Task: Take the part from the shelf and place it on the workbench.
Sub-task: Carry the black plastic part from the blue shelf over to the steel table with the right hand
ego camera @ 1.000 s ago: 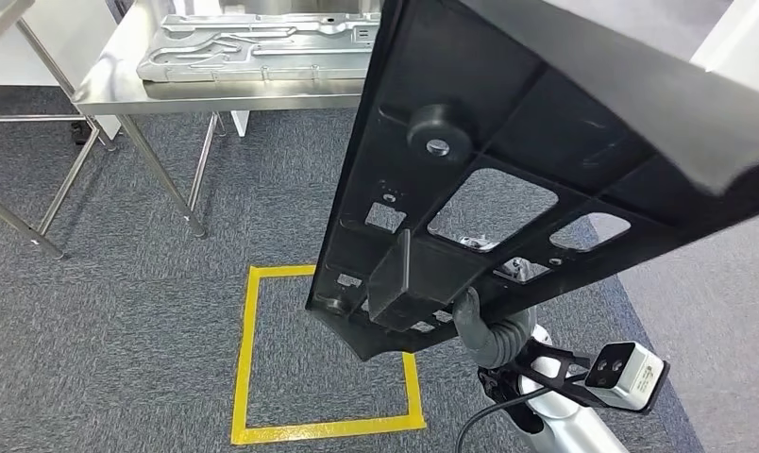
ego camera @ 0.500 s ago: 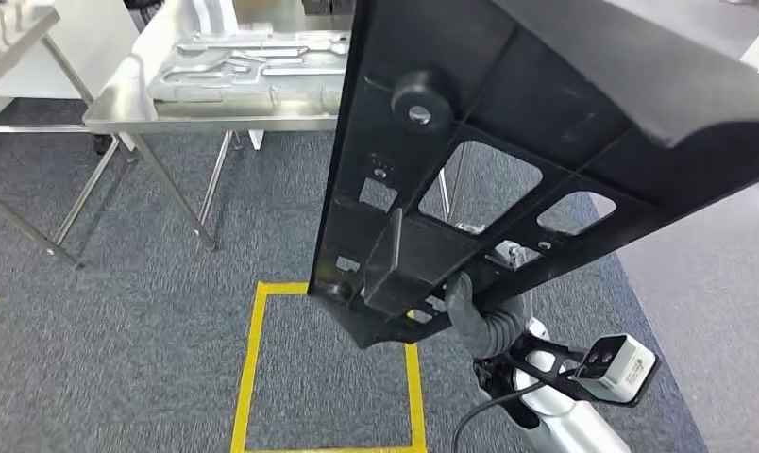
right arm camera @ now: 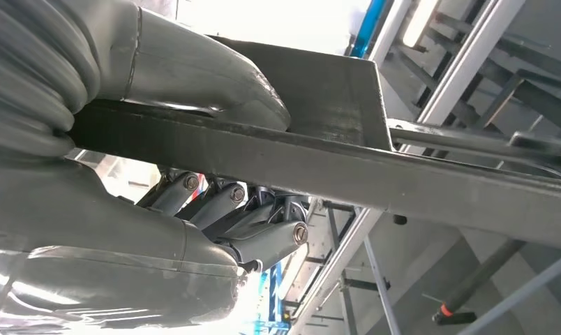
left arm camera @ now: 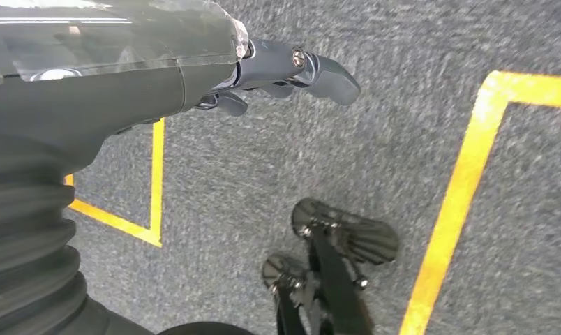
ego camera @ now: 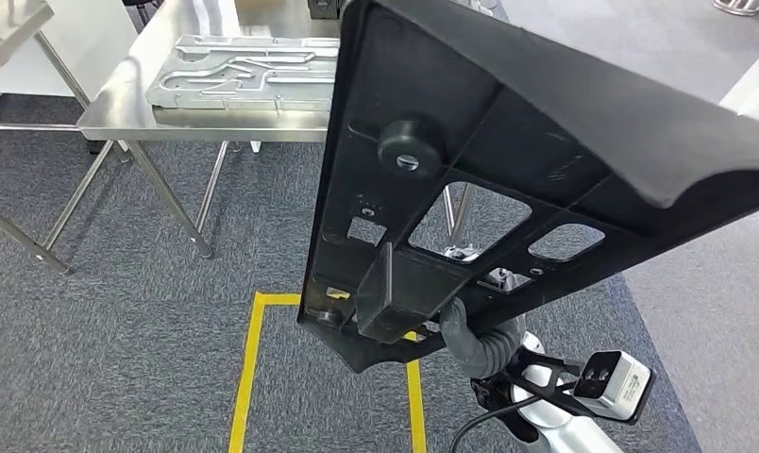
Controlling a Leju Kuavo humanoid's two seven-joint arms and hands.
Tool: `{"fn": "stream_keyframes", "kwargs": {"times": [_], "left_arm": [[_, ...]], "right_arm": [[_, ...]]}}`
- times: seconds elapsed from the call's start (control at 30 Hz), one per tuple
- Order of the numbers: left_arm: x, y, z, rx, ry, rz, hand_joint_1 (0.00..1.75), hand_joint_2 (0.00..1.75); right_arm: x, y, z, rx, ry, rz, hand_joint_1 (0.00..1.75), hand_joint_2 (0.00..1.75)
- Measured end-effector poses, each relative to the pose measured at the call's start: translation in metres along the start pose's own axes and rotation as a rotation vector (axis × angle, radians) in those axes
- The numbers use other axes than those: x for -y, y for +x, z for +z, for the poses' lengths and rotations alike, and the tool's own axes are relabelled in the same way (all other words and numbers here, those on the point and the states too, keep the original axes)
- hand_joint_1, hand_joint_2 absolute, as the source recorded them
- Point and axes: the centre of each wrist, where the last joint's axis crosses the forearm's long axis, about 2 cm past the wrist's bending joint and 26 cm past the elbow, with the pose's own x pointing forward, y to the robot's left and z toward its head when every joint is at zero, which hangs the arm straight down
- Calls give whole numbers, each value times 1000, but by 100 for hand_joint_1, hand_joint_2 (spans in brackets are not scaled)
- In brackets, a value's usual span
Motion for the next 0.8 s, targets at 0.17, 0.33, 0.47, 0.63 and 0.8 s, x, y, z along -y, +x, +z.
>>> {"fn": "stream_keyframes", "kwargs": {"times": [0.17, 0.33, 0.47, 0.63, 0.8], "left_arm": [[2, -2, 1, 3, 10, 7, 0, 175], [10, -2, 2, 0, 6, 11, 0, 175], [14, 2, 1, 1, -1, 13, 0, 175], [15, 5, 0, 5, -8, 15, 0, 175], [13, 1, 1, -4, -7, 7, 0, 175]], "right_arm": [[-8, 0, 16, -39, 27, 8, 175, 175], [-19, 5, 30, -61, 42, 3, 175, 175], [-25, 9, 30, -44, 66, -13, 175, 175], [-20, 10, 25, -20, 48, -9, 175, 175], [-17, 10, 24, -15, 32, 9, 175, 175]]}}
